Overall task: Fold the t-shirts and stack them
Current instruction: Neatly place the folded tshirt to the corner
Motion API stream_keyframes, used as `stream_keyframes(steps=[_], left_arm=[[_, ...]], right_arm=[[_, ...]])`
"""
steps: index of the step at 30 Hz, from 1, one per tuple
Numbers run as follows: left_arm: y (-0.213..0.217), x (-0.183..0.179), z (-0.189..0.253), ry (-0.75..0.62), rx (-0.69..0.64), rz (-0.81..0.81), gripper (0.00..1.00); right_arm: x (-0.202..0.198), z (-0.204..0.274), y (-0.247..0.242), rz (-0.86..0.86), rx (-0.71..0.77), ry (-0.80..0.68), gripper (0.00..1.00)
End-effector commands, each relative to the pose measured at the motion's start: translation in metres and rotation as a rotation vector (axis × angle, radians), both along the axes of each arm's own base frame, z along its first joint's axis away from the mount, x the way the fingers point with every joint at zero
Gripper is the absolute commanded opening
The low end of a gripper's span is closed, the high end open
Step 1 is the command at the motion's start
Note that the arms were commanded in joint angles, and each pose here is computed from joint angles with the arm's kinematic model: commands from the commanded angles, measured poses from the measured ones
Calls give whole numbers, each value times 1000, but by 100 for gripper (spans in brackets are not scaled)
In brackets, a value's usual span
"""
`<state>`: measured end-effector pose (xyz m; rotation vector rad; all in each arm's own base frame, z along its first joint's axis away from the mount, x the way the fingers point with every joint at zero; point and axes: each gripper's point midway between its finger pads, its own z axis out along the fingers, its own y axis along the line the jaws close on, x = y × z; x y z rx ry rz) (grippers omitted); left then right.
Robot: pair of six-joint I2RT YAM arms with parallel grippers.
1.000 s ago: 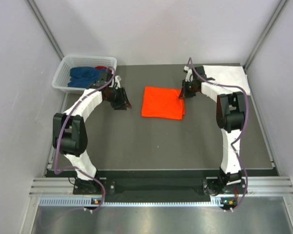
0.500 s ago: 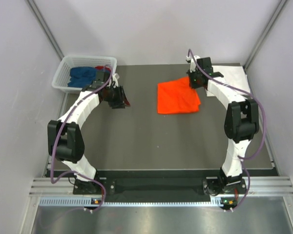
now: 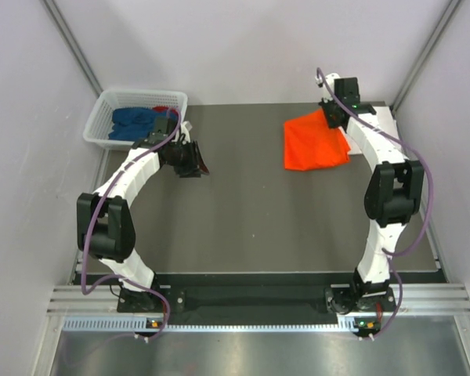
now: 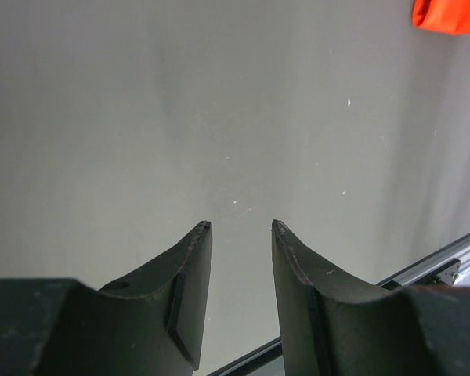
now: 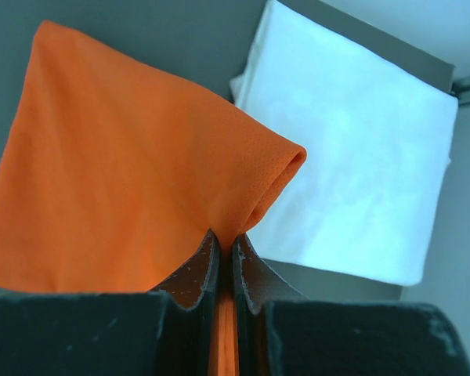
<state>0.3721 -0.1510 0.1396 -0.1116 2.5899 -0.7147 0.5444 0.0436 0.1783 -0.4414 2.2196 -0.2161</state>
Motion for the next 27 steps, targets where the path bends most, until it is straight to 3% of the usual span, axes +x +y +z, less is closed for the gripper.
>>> stream_keyframes(steps=[1,16,27], left_arm=[[-2,4,16,-71,-22,-20,41],[-4,1,16,-63,-39,-29,41],[-7,0,17,-62,-56,-37,41]], right_arm=[[5,35,-31,-24,-47,-63,0],[10,88,-73,-16,-102,-146,0],[33,111,-119,-54,-3,-241,0]])
